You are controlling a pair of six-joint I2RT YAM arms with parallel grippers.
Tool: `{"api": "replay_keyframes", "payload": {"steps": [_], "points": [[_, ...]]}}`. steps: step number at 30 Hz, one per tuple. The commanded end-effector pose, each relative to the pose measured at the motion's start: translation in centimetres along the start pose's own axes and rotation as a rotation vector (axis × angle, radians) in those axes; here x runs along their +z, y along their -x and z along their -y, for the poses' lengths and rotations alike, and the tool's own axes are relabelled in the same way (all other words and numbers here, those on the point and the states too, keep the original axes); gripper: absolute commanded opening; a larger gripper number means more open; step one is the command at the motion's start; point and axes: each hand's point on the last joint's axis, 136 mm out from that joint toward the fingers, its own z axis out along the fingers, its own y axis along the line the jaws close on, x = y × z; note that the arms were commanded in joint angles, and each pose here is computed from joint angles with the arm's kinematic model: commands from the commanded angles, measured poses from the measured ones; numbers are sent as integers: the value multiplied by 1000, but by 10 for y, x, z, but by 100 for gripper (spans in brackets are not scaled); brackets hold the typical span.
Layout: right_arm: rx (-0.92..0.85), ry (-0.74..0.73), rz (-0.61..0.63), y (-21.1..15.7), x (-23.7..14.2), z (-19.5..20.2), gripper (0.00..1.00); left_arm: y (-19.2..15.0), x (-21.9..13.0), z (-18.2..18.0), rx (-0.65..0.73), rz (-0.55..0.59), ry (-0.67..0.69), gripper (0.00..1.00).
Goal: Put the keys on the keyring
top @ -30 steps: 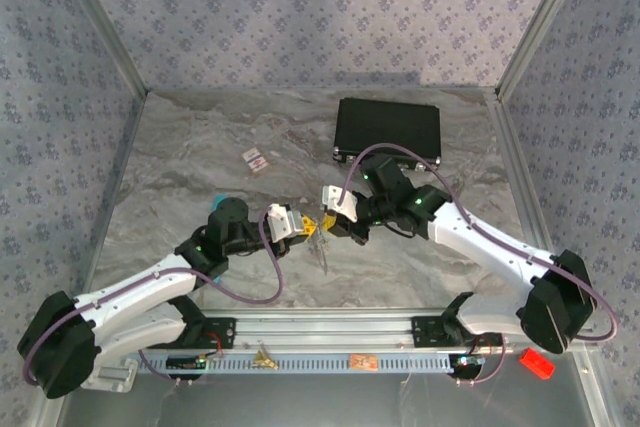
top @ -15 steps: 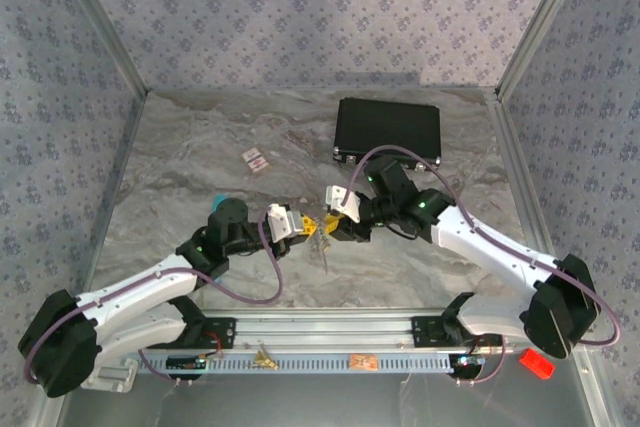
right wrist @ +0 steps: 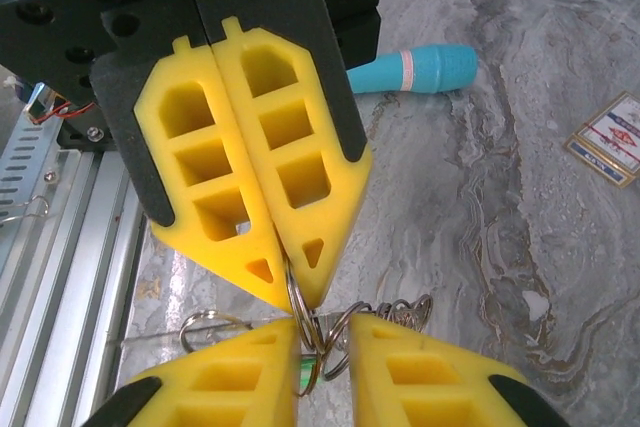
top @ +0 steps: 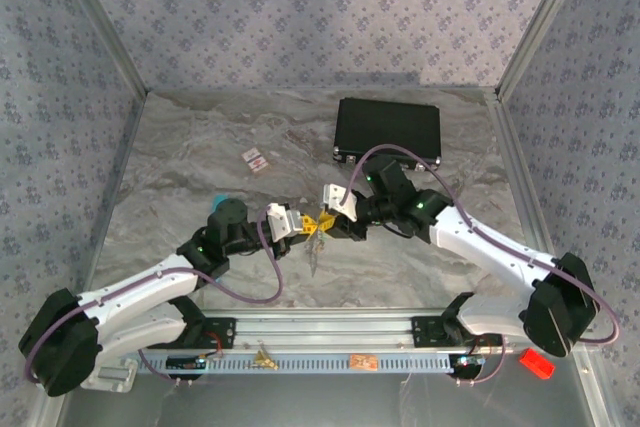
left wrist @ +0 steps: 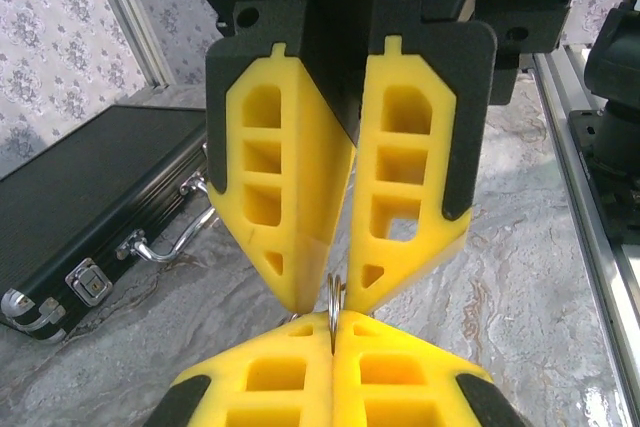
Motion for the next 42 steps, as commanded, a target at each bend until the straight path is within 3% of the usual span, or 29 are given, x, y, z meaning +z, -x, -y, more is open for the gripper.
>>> {"api": "replay_keyframes", "payload": {"steps": [1, 6, 9, 13, 18, 25, 31, 38, 42], "points": [[0, 19, 29, 10, 2, -1, 14, 18, -1, 0, 17, 71, -9, 0], [-6, 19, 25, 12, 1, -1, 0, 15, 0, -4, 2, 53, 14, 0], [-20, 1, -17, 9, -4, 1, 0, 4, -1, -13, -20, -26, 66, 23], [-64, -26, -125, -1, -7, 4, 0, -3, -3, -13, -15, -74, 65, 28], [-126, -28, -266, -11, -5, 3, 0, 0, -2, -10, -14, -75, 40, 27], [-175, -8, -300, -5, 1, -2, 0, 3, 2, -7, -14, -66, 13, 20], [-182, 19, -286, -1, 6, -6, 0, 3, 4, -7, -15, -66, 3, 18], [-146, 11, -225, 9, 0, -5, 0, 4, 3, -4, -5, -58, -7, 1], [-68, -2, -133, 9, -10, 0, 24, 10, 0, -4, 13, -8, 2, 0]]}}
